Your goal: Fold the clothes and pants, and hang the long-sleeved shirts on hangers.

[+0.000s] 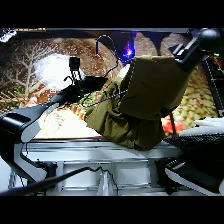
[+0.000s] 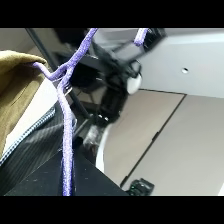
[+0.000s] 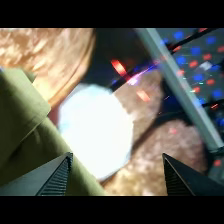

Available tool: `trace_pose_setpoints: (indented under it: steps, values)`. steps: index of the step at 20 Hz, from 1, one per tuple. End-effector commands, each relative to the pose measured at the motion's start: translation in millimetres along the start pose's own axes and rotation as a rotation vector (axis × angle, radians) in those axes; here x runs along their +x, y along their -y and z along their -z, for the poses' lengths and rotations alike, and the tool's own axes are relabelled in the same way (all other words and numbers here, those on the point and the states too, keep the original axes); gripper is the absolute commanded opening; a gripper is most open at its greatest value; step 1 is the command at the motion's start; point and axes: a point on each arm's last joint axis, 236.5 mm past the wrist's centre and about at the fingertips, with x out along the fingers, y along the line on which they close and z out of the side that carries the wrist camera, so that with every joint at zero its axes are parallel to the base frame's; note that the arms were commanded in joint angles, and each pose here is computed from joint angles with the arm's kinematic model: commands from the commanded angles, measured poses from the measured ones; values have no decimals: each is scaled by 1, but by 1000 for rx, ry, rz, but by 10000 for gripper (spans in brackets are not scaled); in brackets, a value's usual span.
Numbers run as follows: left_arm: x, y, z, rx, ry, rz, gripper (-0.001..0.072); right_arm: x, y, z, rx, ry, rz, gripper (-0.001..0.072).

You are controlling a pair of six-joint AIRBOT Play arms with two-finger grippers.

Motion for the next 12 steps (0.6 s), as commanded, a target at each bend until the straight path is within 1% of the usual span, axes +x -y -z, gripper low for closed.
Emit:
trace_pose_setpoints:
  steps: [1, 3, 5, 6, 7, 10, 12]
  values:
    - [0, 0, 0, 1, 0, 1, 11, 48, -10, 11, 40, -11, -143, 634]
    - [0, 0, 0, 0, 0, 1, 11, 51, -19, 12, 34, 5, -208, 635]
    - [0, 0, 0, 0, 0, 1, 11, 50, -22, 8, 41, 30, -233, 638]
    - [0, 0, 0, 0, 0, 1, 11, 49, -22, 8, 51, 38, -239, 649]
    - [0, 0, 0, 0, 0, 1, 10, 49, -21, 9, 61, 42, -244, 681]
    - [0, 0, 0, -3, 0, 1, 11, 44, -23, 14, 95, 48, -283, 680]
    - [0, 0, 0, -3, 0, 1, 11, 39, -17, 17, 111, 57, -266, 678]
